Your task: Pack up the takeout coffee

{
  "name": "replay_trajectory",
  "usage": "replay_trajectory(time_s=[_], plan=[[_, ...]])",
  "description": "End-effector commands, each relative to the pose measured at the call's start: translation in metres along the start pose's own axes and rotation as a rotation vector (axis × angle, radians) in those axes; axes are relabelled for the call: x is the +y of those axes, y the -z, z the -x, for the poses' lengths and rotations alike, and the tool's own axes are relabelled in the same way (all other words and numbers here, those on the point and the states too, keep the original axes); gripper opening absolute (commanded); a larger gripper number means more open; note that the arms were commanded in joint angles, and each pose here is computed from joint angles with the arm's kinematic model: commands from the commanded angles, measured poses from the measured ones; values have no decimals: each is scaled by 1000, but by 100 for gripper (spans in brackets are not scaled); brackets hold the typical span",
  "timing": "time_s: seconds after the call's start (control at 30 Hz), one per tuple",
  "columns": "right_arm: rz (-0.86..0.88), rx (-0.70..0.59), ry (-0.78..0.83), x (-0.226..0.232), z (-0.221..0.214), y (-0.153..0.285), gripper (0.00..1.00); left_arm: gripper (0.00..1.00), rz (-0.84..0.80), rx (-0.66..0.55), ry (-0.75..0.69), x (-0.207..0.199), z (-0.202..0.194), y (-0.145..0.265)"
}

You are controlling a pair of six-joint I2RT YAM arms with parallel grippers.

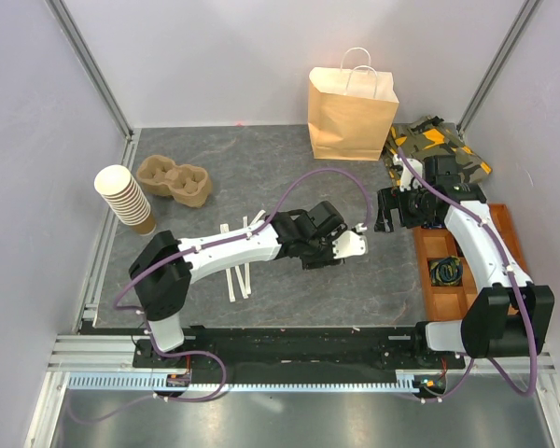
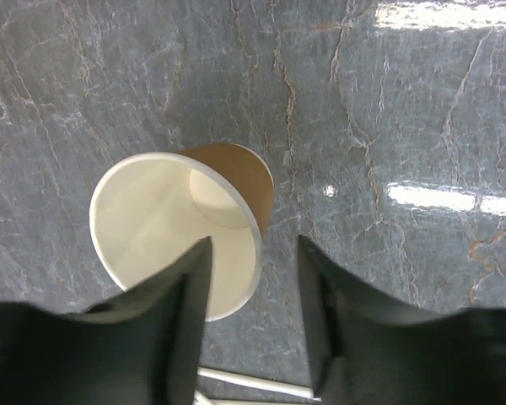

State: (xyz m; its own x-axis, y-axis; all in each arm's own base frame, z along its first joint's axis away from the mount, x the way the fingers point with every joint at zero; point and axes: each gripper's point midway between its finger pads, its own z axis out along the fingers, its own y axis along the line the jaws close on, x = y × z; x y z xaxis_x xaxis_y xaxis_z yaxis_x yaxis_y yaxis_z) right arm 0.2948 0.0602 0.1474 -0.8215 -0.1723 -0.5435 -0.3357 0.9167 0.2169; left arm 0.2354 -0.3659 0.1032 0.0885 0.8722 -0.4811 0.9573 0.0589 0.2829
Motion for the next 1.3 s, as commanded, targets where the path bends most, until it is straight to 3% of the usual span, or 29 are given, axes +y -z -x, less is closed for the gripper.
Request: replay_trajectory(time_s=[0.0, 0.03, 0.07, 0.17, 0.3, 0.43, 0.57, 0.67, 0.83, 1.0, 1.13, 1.27], plan=[[-6, -34, 6, -1, 10, 6, 98, 66, 59, -104, 17, 17, 35, 42], [-2, -32, 8, 0, 10, 5, 98, 69, 63, -112, 19, 18, 36, 55], [-1, -32, 8, 0, 11, 5, 98, 80, 71, -120, 27, 20, 37, 64], [0, -38, 15, 0, 14, 6, 98, 100, 120, -144, 77, 29, 31, 102], [-17, -61, 29, -2, 25, 10, 98, 100, 134, -216, 243, 40, 17, 150], [-35, -120, 28, -3, 39, 18, 98, 100, 189, -302, 487, 78, -21, 202], [-34, -224, 89, 2, 59, 34, 98, 100, 262, -344, 566, 87, -65, 237], [-52, -265, 122, 1, 72, 41, 98, 100, 243, -275, 584, 71, -106, 246], [-130, -320, 207, -10, 88, 52, 98, 100, 105, -6, 565, 28, -170, 247], [-167, -344, 221, -15, 97, 61, 98, 100, 40, 107, 461, 6, -213, 244], [-43, -322, 278, 5, 93, 56, 98, 99, 22, 188, 424, -1, -249, 241], [30, -275, 249, 13, 80, 43, 98, 96, 62, 298, 285, -2, -286, 224]])
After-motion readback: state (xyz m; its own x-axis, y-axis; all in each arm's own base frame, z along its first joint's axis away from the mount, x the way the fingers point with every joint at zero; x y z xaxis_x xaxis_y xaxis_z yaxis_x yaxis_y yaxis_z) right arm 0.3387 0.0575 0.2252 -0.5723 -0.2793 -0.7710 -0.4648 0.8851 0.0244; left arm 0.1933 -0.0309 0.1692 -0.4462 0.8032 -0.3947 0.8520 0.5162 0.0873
